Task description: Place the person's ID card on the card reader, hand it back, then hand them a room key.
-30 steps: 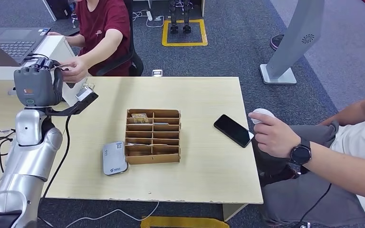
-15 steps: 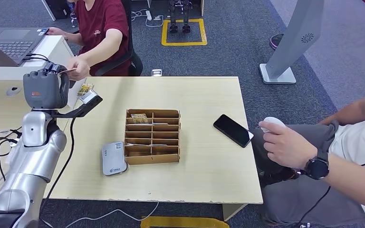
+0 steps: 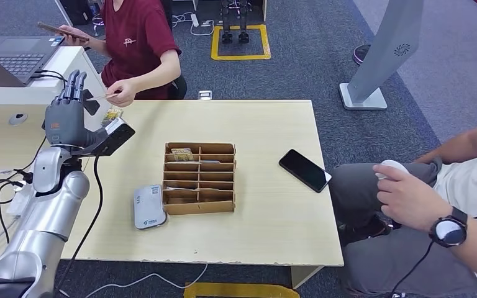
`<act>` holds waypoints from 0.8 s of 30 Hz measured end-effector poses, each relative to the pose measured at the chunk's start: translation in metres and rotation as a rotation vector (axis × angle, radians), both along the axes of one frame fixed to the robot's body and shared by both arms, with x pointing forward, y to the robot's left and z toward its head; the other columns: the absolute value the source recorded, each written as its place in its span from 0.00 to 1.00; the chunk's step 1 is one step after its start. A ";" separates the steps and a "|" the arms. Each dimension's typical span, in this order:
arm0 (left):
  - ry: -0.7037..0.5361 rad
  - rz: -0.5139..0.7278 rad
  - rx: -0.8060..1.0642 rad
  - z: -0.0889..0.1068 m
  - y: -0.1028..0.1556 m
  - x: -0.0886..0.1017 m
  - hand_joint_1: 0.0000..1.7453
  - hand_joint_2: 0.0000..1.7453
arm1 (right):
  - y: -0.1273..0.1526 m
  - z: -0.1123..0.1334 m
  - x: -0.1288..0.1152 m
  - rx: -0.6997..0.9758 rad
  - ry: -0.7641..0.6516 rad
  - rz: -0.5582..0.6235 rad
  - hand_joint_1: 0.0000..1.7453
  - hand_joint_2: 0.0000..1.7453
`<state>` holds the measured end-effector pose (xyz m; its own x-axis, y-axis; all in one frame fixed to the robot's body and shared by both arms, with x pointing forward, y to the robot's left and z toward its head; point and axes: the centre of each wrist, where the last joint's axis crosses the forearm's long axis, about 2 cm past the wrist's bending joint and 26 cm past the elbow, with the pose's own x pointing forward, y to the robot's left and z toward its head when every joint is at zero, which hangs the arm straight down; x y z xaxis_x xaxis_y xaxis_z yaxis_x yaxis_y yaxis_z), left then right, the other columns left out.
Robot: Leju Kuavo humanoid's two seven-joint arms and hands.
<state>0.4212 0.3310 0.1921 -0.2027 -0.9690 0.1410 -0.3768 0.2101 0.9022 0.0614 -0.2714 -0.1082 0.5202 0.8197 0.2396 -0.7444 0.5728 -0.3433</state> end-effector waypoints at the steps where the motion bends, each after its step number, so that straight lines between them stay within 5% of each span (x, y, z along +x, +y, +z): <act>1: 0.015 -0.008 -0.007 0.000 0.001 -0.001 0.00 1.00 | 0.000 0.000 0.000 0.000 0.000 0.002 0.00 1.00; 8: 0.034 -0.019 0.011 0.003 0.009 -0.004 0.00 1.00 | 0.003 0.001 0.005 -0.009 -0.004 0.018 0.00 1.00; 12: 0.160 -0.174 0.005 -0.007 0.010 -0.019 0.00 1.00 | 0.005 0.001 0.004 -0.003 -0.015 -0.009 0.00 1.00; 19: 0.363 -0.540 0.060 -0.042 -0.007 -0.107 0.00 1.00 | 0.005 -0.001 -0.014 -0.023 0.023 -0.052 0.00 1.00; 24: 0.356 -0.618 0.157 -0.064 -0.037 -0.163 0.00 1.00 | 0.009 -0.001 -0.014 -0.029 0.008 -0.076 0.00 1.00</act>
